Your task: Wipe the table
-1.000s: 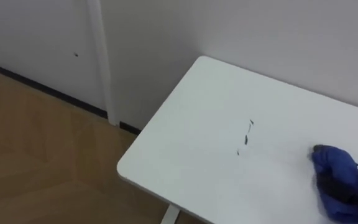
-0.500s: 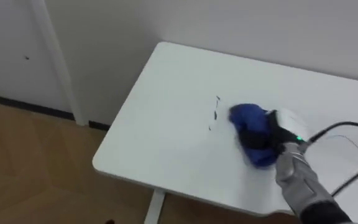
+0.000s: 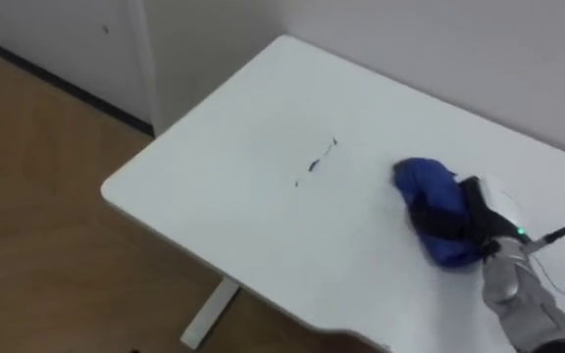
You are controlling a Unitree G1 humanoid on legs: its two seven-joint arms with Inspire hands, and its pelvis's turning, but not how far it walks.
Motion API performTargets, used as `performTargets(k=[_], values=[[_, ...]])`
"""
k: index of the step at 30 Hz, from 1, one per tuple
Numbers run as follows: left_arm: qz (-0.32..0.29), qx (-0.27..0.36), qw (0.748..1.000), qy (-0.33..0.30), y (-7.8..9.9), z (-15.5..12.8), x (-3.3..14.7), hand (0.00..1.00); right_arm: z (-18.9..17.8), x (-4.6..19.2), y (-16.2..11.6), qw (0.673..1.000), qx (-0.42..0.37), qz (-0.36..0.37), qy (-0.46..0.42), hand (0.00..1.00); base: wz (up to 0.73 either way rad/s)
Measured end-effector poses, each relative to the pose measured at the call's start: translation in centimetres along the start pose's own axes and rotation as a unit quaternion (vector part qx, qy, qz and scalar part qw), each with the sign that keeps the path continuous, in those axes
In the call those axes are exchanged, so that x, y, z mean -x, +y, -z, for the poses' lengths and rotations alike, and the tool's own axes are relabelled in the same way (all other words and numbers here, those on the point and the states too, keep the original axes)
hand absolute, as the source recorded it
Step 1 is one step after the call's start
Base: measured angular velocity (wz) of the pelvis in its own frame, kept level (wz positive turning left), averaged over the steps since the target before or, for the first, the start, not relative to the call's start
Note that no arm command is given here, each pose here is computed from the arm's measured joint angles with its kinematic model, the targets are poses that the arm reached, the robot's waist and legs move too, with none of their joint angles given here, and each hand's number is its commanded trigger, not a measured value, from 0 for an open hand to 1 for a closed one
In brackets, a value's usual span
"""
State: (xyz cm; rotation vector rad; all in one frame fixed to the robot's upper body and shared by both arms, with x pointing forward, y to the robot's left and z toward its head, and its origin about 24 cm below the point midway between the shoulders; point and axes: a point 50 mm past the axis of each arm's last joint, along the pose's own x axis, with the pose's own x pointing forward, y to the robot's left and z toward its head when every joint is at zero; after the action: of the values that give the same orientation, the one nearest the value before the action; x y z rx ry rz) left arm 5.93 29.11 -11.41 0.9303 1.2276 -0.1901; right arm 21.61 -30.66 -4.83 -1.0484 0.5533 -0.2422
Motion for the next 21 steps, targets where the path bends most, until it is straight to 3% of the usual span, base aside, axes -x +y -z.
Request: performTargets(k=[5,8,13,17,21], values=[[0.023,0.014,1.000,-0.015,-1.8,-1.3,-0.1,0.00,-0.9,0.0,0.1,1.000,-0.010,0.006,0.008,1.00,-0.04],[0.028,0.016,0.999,-0.023,-2.2,-2.0,-0.1,0.00,-4.4,-0.9,0.6,1.000,0.005,0.002,-0.014,1.00,-0.56],[0.029,0.023,0.999,-0.025,-2.3,-2.5,-0.3,0.00,-13.1,-1.5,0.0,0.990,0.016,-0.015,-0.142,1.00,-0.69],[0.032,0.034,0.999,-0.003,-3.0,-1.2,0.2,0.00,-12.5,-1.5,-0.3,0.989,0.008,-0.004,-0.147,1.00,0.19],[0.048,0.043,0.997,0.048,-4.6,1.8,1.1,0.00,-5.5,0.0,0.8,0.996,-0.011,0.036,-0.079,1.00,0.68]])
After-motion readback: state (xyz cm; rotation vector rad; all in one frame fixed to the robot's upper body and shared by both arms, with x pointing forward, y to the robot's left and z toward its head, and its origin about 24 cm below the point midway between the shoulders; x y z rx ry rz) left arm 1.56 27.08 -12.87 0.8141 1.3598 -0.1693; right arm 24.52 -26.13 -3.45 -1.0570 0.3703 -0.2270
